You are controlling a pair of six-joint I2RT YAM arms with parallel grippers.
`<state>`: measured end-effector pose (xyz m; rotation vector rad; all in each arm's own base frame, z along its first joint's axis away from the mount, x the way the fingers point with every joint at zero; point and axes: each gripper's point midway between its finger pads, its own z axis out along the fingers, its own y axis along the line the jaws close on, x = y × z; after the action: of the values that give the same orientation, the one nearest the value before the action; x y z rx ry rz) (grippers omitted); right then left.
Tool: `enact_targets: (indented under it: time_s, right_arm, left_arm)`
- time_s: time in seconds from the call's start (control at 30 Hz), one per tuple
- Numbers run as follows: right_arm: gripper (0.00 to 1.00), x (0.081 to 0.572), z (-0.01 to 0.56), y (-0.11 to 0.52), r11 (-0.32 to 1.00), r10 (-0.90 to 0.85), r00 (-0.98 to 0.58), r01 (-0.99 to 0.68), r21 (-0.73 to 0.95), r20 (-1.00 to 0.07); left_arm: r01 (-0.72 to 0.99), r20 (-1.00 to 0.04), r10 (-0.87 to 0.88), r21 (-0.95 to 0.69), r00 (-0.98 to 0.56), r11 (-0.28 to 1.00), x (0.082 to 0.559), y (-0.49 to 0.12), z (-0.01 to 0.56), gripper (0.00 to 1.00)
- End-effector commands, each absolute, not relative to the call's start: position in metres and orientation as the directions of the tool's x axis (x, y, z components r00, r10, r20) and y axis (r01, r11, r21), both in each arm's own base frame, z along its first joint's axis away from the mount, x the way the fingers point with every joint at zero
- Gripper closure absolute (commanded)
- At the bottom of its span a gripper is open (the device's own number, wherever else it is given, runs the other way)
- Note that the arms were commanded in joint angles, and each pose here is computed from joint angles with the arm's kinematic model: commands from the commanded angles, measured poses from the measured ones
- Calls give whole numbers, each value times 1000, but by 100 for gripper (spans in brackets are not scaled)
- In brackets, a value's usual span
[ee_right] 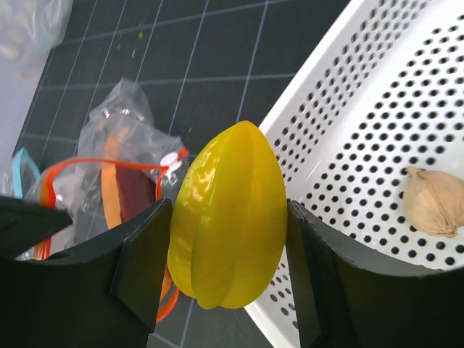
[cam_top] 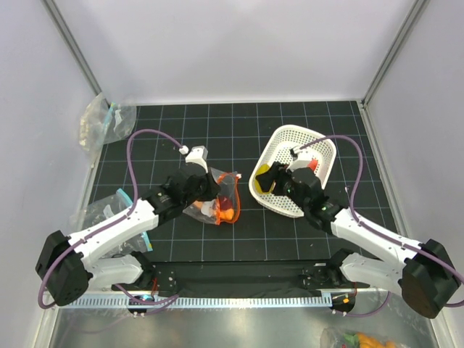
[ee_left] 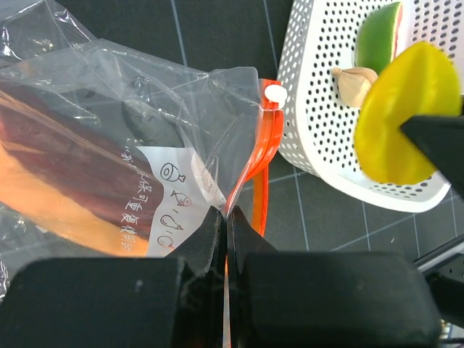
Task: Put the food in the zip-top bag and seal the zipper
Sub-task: Place the fake fruit in the zipper food storage bag.
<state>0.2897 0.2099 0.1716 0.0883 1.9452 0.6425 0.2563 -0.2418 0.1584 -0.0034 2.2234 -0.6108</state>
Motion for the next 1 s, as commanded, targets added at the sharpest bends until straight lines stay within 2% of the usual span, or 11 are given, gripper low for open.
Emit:
enact_targets:
  time_s: [0.0,0.13,0.3,0.63,0.97]
  right_arm:
    - [58,278,214,243,738,327,-400,-459,495,-856]
    - [62,257,227,279,578,298,-423,-634,515,-856]
    - [66,232,227,311,492,223,-424,-728,477,-878]
    - [67,222,204,344,496,137,-433,-749,440,-891]
    - [67,220,210,340,494,165,-403,-756,429,-900]
  left_arm:
    - [254,-737,-238,-488,-633,835,260,-259,191,100]
    - [253,-752,-241,-476,-614,842,261,-254,195,100]
    - [258,-759,-258,-486,-597,835,259,-250,203,100]
    - [347,-757,-292,-559,-585,753,246,-261,224,100]
    - [476,-766,-344,-619,-543,625,229,-270,257,100]
